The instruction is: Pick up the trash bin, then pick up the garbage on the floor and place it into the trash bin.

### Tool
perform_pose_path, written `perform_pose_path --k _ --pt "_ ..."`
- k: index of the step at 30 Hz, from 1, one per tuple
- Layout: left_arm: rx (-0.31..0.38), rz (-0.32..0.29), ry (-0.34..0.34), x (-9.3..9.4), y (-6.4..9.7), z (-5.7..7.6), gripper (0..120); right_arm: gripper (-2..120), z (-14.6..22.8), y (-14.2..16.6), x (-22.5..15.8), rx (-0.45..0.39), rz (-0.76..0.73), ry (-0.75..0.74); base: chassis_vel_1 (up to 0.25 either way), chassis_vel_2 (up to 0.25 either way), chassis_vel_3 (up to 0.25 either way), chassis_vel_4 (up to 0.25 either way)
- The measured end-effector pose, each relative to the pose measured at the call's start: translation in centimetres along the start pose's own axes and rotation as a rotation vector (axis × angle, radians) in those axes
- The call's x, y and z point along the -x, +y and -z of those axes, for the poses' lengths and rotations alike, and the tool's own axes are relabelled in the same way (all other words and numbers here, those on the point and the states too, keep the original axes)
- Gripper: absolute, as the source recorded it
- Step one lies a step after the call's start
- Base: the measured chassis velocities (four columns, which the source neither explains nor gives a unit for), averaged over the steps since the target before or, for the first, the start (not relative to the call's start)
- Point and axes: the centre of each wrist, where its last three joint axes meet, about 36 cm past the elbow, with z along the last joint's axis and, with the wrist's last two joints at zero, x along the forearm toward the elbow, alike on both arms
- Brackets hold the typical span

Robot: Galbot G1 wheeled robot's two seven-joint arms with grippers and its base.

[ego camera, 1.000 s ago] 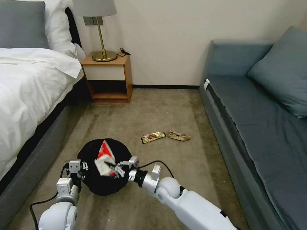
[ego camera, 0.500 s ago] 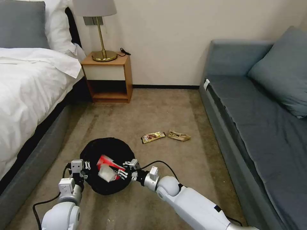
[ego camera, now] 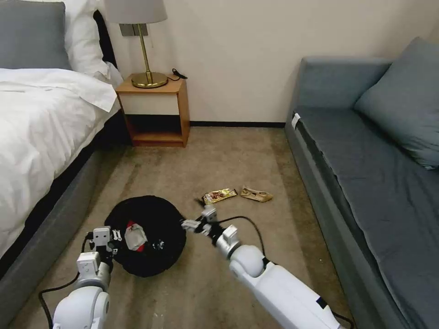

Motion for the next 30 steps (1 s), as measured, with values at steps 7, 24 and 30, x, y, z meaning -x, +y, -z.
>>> perform_pose_path --k 7,24,30 --pt "0.004 0.016 0.010 0.6 0.7 -0.1 3 100 -1.6 -4.4 -0.6 -0.023 -0.166 0.157 0.000 0.000 0.000 0.000" --pt "0.039 0.016 0.017 1.1 1.1 -0.5 3 100 -3.9 -7.4 -1.3 0.039 -0.242 0.280 0.000 0.000 0.000 0.000" --pt "0.044 0.010 0.021 1.2 0.9 -0.8 3 100 -3.9 -7.4 -1.3 0.040 -0.238 0.277 -0.018 0.016 0.014 -0.016"
